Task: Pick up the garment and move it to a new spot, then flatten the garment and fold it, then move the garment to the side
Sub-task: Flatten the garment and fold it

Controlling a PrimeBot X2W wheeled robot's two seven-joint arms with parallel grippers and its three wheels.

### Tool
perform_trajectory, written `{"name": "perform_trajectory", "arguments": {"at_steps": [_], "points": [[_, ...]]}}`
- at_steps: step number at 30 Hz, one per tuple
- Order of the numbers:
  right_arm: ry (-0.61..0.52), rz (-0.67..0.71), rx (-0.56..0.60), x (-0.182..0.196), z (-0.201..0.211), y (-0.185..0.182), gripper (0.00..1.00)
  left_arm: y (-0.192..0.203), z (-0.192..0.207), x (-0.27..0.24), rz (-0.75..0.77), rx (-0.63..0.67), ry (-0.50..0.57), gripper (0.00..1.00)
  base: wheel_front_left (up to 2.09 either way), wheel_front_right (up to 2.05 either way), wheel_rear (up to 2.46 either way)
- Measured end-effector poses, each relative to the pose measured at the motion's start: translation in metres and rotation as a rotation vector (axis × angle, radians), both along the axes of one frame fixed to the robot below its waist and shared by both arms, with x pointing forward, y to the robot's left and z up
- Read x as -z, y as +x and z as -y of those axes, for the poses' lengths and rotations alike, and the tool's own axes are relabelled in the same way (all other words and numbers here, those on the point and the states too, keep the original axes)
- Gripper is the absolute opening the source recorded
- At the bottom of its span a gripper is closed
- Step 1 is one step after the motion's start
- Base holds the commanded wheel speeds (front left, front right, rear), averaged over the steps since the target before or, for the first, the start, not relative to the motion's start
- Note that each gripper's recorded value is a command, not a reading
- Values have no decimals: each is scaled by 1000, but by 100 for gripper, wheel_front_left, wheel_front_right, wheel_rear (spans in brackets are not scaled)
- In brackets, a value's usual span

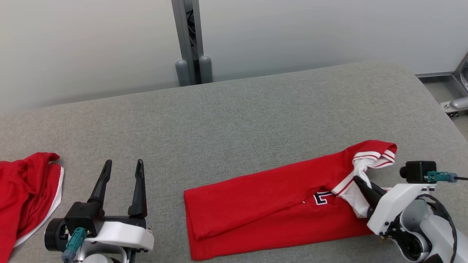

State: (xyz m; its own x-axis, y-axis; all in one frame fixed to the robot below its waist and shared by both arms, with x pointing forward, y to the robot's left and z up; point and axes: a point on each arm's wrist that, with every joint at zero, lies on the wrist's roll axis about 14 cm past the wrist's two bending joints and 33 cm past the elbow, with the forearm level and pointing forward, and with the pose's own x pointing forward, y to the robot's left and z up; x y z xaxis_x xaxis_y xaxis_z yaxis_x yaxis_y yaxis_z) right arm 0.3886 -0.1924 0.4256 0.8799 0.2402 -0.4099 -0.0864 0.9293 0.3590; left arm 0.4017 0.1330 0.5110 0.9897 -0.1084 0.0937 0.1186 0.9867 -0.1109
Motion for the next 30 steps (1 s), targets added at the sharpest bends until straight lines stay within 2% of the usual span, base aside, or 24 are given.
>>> {"name": "perform_trajectory", "arguments": {"at_steps": [5, 14, 21, 27, 30], "points": [[118, 14, -109, -20, -50, -3, 0, 1, 2, 1, -5, 4, -9, 100, 0, 0, 0], [249, 1, -219, -40, -107, -13, 0, -1, -6, 5, -16, -22, -21, 100, 0, 0, 0], [389, -48, -276, -49, -153, -25, 0, -1, -17, 6, -19, -52, -24, 100, 0, 0, 0], [476, -105, -284, -42, -168, -27, 0, -2, -28, 12, -38, -83, -26, 100, 0, 0, 0], [562, -120, -294, -43, -182, -27, 0, -2, -34, 14, -44, -102, -28, 100, 0, 0, 0]]}}
